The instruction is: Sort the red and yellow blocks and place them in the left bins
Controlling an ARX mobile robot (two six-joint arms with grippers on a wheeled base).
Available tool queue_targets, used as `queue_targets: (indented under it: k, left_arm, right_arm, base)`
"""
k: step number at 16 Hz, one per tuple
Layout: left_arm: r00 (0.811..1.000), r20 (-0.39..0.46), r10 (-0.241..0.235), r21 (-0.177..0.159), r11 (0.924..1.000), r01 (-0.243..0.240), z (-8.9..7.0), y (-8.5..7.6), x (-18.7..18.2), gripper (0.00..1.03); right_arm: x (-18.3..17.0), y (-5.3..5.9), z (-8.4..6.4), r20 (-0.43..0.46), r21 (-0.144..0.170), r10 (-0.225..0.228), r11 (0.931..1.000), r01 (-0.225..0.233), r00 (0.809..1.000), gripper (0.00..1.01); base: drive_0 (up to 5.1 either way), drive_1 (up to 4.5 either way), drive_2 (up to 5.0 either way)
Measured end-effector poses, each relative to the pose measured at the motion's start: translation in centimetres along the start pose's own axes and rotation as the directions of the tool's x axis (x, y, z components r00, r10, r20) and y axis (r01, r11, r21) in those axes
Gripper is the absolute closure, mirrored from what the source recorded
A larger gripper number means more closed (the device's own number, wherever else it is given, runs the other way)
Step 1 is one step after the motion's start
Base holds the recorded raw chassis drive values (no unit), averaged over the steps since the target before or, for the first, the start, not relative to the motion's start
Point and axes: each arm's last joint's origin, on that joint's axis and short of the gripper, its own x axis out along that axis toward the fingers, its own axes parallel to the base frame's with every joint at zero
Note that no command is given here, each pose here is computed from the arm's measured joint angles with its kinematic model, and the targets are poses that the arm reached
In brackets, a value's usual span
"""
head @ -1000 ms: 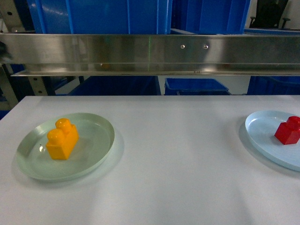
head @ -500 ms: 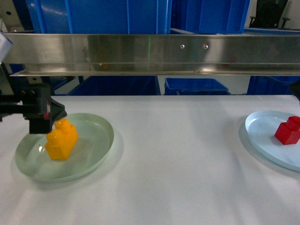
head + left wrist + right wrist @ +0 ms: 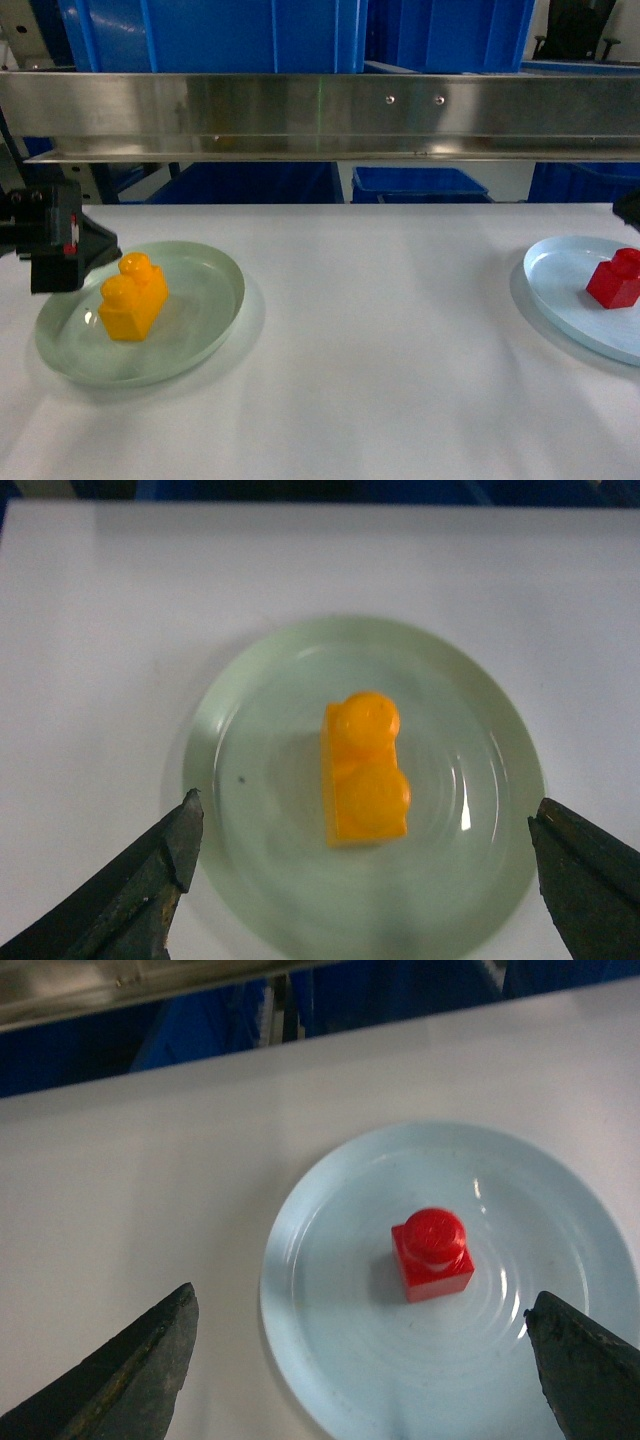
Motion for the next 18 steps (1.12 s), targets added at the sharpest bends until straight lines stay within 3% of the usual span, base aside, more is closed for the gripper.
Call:
queue_targets:
  k: [2,3,5,8,9,10,11,14,18]
  left_arm:
    - [0.997,-0.076,-0.030,-0.028,0.9992,0.028,-0.5,-0.6,0.6,0.05]
    - [0.994,-0.088,-0.058,-0.039,0.9978,0.054,-0.1,-1.1,1.0,0.05]
    - [0.993,-0.084,-0.083,-0.050,0.9956,0.079,1.0,-1.6,1.4,0.05]
    - [0.984,-0.150,-0.091,-0.087,0.9931,0.079,0.1,-1.8,2.6,0.05]
    - [0.979,-0.185,-0.083,-0.097,0.9931,0.066,-0.4,-1.7,3.0,0.05]
    - [0.973,-0.223,-0.060,-0.099,0.9943,0.039,-1.2,-1.5,3.8,0.05]
    - [0.964,-0.254,-0.076,-0.110,0.9927,0.050,-1.8,-1.6,4.4,0.05]
    - [0.967,-0.237,-0.089,-0.132,0.9895,0.059,-1.5,-1.4,4.5,0.05]
    - [0.968,-0.233,-0.087,-0.136,0.9891,0.056,-1.5,-1.3,4.5,0.05]
  right_arm:
    - [2.2,0.0,0.7,-0.114,0.059,0.001,0.9983,0.005,0.993,0.03]
    - [3.4,0.0,1.6,-0.134,0.069,0.000,0.9976,0.009,0.991,0.03]
    - [4.9,0.1,2.9,-0.155,0.076,0.013,0.9971,-0.001,0.988,0.03]
    - [6.3,0.0,3.3,-0.182,0.070,0.030,0.9974,-0.017,0.983,0.03]
    - [6.8,0.0,2.9,-0.208,0.064,0.036,0.9977,-0.024,0.978,0.03]
    - [7.7,-0.2,2.3,-0.232,0.035,0.048,0.9985,-0.041,0.972,0.03]
    - [8.0,-0.2,2.4,-0.217,-0.032,0.052,0.9976,-0.060,0.975,0.03]
    - [8.0,-0.7,2.6,-0.207,-0.067,0.044,0.9960,-0.059,0.977,0.03]
    - [7.8,-0.9,2.9,-0.197,-0.077,0.040,0.9955,-0.056,0.980,0.03]
  base:
    - [0.0,0.00,0.0]
    - [0.0,0.00,0.0]
    - [0.0,0.00,0.0]
    - [0.0,0.00,0.0]
    - [0.0,0.00,0.0]
    - [0.0,0.00,0.0]
    - [0.0,0.00,0.0]
    - [0.0,0.00,0.0]
    - [0.0,0.00,0.0]
